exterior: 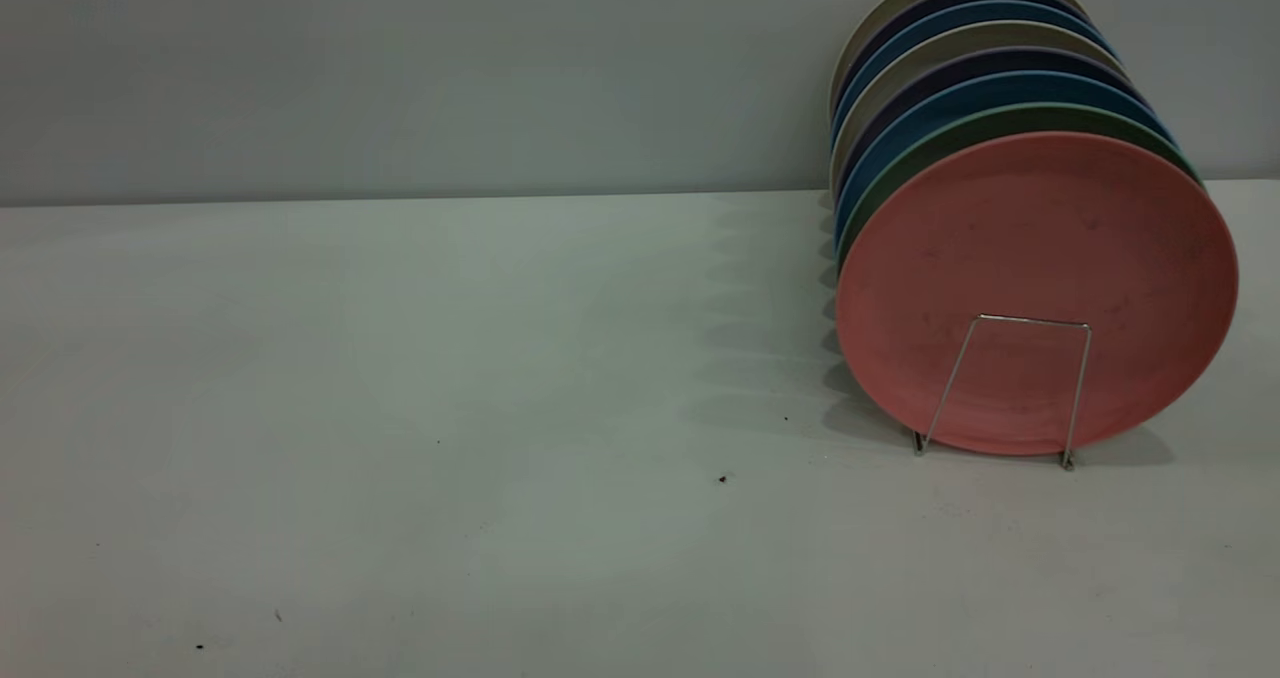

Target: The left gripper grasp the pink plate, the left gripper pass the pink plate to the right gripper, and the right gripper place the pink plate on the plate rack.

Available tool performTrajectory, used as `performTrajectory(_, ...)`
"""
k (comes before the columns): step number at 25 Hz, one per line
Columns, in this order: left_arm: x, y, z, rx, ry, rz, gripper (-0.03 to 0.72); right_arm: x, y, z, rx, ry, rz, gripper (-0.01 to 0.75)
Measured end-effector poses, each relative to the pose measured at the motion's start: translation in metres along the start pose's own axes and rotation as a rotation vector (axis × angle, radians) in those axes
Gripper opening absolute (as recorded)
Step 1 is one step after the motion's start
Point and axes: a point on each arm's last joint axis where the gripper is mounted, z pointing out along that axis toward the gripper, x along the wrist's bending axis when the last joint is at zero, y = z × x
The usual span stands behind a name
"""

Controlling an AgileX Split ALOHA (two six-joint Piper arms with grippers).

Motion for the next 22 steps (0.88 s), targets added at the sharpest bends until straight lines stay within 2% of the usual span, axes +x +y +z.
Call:
performTrajectory(6, -0.005, -0.058, -0.011, -0.061, 0.005, -0.001, 0.404, 0.021, -0.037, -0.009, -0.098, 0.018, -0.051, 0.5)
performTrajectory(9, -0.006, -0.088, -0.003, -0.058, 0.006, -0.019, 0.404, 0.029, -0.054, -0.009, -0.136, 0.029, -0.078, 0.5)
performTrajectory(16, -0.006, -0.141, 0.004, -0.103, 0.058, -0.044, 0.404, 0.042, -0.085, -0.003, -0.166, 0.105, -0.212, 0.5)
performTrajectory(22, -0.001, -0.167, 0.006, -0.151, 0.13, -0.037, 0.404, 0.036, -0.091, -0.003, -0.133, 0.041, -0.235, 0.5)
